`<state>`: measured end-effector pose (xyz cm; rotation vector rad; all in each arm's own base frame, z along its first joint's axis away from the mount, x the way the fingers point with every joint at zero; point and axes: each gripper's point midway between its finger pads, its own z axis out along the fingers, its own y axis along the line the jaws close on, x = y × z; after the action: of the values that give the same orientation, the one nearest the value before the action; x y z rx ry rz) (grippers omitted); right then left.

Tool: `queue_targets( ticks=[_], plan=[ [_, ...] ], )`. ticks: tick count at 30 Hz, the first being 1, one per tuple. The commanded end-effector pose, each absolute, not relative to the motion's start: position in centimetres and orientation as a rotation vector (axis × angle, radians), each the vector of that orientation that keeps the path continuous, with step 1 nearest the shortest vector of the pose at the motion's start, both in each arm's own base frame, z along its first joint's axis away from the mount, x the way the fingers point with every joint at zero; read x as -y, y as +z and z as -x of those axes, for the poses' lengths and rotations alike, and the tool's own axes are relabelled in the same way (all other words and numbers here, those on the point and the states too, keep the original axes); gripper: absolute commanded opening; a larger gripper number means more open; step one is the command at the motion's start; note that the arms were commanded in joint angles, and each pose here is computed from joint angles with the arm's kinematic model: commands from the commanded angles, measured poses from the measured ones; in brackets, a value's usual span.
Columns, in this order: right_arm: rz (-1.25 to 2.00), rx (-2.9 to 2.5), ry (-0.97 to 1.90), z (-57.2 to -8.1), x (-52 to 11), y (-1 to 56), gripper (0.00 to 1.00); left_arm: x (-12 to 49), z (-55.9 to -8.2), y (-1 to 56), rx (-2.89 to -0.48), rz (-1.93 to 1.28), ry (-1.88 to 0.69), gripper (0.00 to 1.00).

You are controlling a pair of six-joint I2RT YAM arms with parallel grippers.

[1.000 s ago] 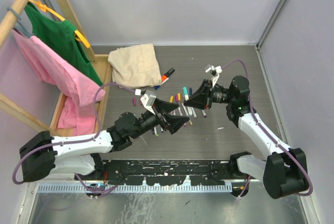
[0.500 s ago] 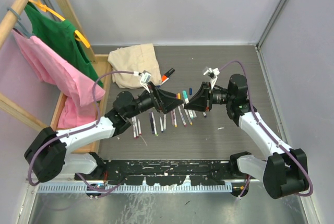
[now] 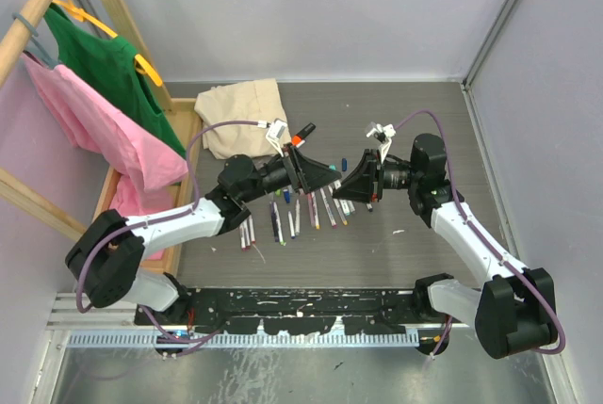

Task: Open the pen caps
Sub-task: Open the pen cap from the pen.

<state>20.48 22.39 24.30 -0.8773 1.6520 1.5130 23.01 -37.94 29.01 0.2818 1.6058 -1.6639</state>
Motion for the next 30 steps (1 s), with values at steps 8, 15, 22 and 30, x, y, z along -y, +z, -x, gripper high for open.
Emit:
queue_targets(
  ticks=[8, 15, 22, 30],
  plan=[
    [0.931, -1.585, 1.484, -20.8, -22.4, 26.0, 0.01, 38.4, -23.2, 32.6, -1.483, -0.304, -1.731, 0.30],
    [0.927, -1.590, 1.482, -20.9, -22.5, 25.9, 0.01, 38.5, -23.0, 32.6, -1.479, -0.316, -1.739, 0.08],
    [0.930, -1.592, 1.479, -21.0, -22.5, 25.7, 0.01, 37.7, -24.0, 33.2, -1.446, -0.290, -1.706, 0.00],
    [0.927, -1.612, 1.487, -21.2, -22.5, 25.1, 0.01, 33.0, -29.9, 37.9, -1.261, -0.154, -1.549, 0.00]
  ],
)
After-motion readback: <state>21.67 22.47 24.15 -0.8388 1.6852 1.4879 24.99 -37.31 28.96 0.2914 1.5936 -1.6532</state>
